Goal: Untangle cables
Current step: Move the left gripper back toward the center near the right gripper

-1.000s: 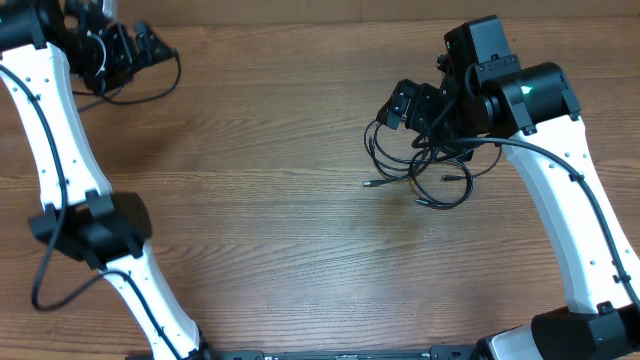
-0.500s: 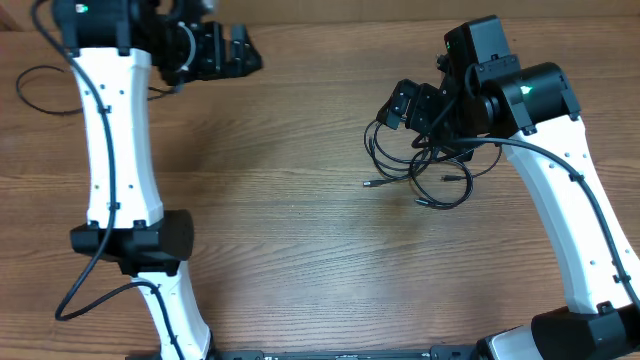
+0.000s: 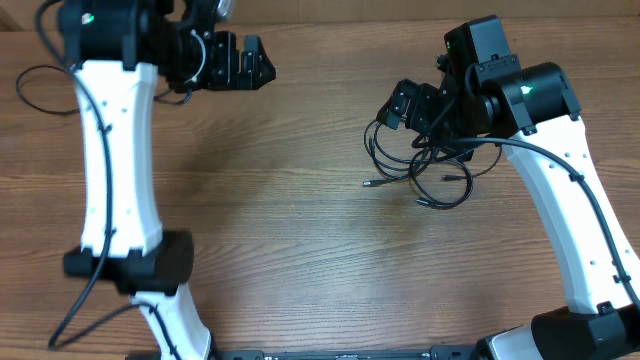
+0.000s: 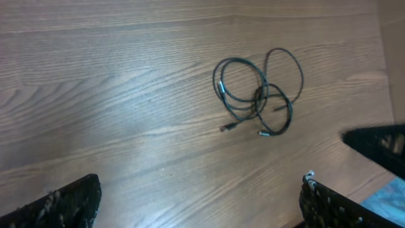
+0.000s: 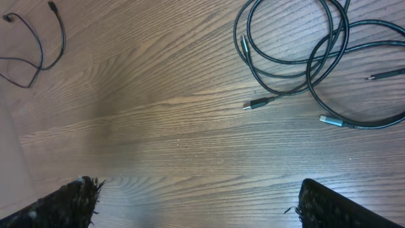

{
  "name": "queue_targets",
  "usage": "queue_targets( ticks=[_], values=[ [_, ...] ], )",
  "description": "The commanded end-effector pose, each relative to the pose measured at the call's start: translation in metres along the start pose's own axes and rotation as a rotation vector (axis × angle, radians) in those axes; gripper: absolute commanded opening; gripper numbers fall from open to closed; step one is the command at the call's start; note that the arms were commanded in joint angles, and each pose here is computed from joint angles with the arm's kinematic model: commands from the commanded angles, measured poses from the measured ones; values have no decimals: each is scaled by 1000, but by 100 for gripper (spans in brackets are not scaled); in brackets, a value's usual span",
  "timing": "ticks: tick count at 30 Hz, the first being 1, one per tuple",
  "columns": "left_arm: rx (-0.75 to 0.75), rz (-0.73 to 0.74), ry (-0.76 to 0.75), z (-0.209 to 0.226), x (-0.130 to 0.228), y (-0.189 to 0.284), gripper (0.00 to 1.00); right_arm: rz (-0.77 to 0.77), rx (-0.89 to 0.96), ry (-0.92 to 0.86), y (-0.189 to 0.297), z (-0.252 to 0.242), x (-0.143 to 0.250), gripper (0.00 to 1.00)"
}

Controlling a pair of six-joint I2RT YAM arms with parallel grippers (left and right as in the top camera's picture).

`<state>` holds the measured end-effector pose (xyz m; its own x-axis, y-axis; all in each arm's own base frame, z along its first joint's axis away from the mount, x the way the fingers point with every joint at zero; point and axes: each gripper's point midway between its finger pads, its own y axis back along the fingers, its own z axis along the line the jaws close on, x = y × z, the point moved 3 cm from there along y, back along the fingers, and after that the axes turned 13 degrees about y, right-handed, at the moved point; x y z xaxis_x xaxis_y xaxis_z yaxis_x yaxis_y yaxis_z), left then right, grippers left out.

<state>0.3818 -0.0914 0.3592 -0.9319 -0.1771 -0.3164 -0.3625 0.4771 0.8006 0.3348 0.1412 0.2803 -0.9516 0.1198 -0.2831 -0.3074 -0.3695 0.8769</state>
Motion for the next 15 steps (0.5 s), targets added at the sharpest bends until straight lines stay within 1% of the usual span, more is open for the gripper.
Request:
queue_targets(
  ticks=[1,4,8,13,15],
  values=[
    [8,-43,-20,-11,22,33,99,-23,7,5,5,-1,-1,100],
    [3,-3,-9,-9,38,31,100,-23,7,5,5,-1,-1,100],
    [-1,74,-4,-10,53,16,100,-23,7,4,5,-1,-1,100],
    [5,186,-47,-26,76,-10,99,-23,7,5,5,-1,-1,100],
    [5,209,-67,-32,83,-15,99,-23,7,5,5,-1,-1,100]
  ],
)
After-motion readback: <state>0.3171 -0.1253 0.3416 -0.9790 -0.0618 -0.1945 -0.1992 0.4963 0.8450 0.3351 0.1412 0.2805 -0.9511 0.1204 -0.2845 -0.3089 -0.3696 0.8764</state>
